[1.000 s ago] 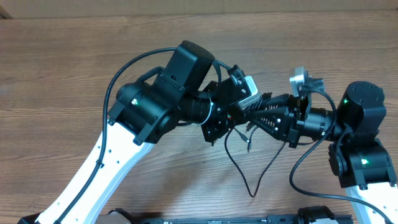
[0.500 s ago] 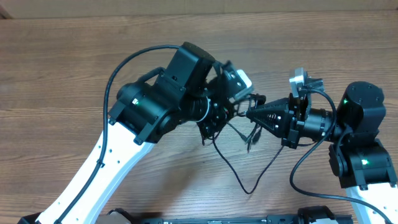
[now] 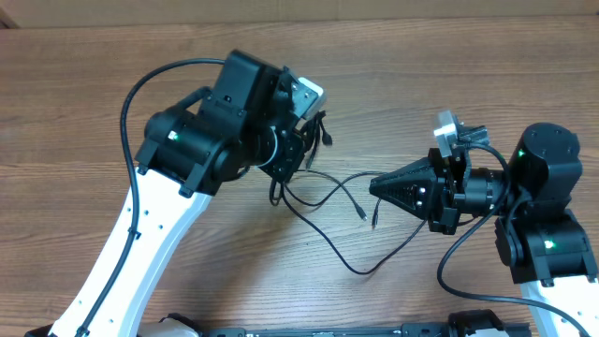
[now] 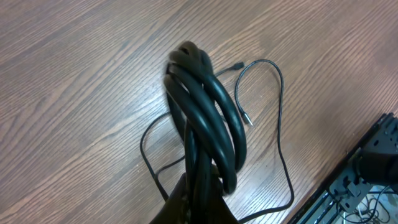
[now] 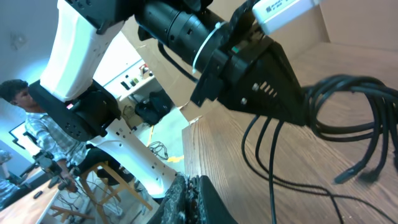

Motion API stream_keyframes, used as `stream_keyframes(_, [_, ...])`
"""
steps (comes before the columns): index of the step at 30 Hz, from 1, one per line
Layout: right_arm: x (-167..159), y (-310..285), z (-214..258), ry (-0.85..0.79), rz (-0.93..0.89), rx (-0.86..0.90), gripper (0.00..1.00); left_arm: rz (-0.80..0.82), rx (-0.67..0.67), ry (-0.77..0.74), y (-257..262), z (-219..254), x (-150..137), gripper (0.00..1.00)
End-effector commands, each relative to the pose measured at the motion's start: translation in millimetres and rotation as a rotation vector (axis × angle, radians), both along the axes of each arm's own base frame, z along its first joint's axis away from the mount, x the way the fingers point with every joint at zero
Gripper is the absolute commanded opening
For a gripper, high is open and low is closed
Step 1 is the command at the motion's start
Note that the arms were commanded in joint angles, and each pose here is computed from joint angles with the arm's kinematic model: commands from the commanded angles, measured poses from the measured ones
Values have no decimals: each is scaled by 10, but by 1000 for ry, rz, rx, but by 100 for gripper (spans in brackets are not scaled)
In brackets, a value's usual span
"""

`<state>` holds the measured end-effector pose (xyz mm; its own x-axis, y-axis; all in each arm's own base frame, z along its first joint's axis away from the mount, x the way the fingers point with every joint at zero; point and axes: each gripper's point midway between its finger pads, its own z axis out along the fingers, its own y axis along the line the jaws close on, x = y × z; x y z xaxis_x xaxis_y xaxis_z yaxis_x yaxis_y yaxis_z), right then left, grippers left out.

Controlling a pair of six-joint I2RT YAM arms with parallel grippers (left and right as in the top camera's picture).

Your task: Untangle cables

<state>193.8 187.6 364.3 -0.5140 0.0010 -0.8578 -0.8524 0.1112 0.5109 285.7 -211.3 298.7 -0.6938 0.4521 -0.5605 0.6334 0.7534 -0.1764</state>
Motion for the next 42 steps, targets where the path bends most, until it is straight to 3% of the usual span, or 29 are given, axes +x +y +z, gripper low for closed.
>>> stream_keyframes(1, [52,-13,-25,18,-52,-18,4,-111,-37,-27,-106,100,-62,4])
stream_keyframes(3, [193,-50,-127,102,-149,-47,6,-239,-60,-48,-200,130,-165,4])
stream_keyframes(5, [301,-94,-217,175,-232,-69,26,-347,-83,-69,-268,158,-258,4])
stream_keyframes(7, [356,-123,-274,204,-275,-84,39,-496,-107,-110,-339,193,-383,4])
stream_keyframes(10, [355,-124,-276,137,-267,-101,50,-634,-124,-162,-385,223,-494,4])
stream_keyframes(19, [309,-128,-372,-146,-215,-194,59,-904,-156,-266,-417,254,-749,4])
stream_keyframes(25, [290,-126,-385,-253,-192,-218,58,-937,-181,-278,-434,280,-796,4])
stream_keyframes(31, [208,-115,-450,-245,-156,-226,35,-955,-241,-299,-502,366,-822,4])
stream_keyframes(37, [-33,-36,-324,-330,-15,-136,34,-968,-279,-322,-548,432,-826,4])
stream_keyframes(42, [-47,-32,-315,-332,-7,-130,28,-962,-266,-321,-537,416,-812,4])
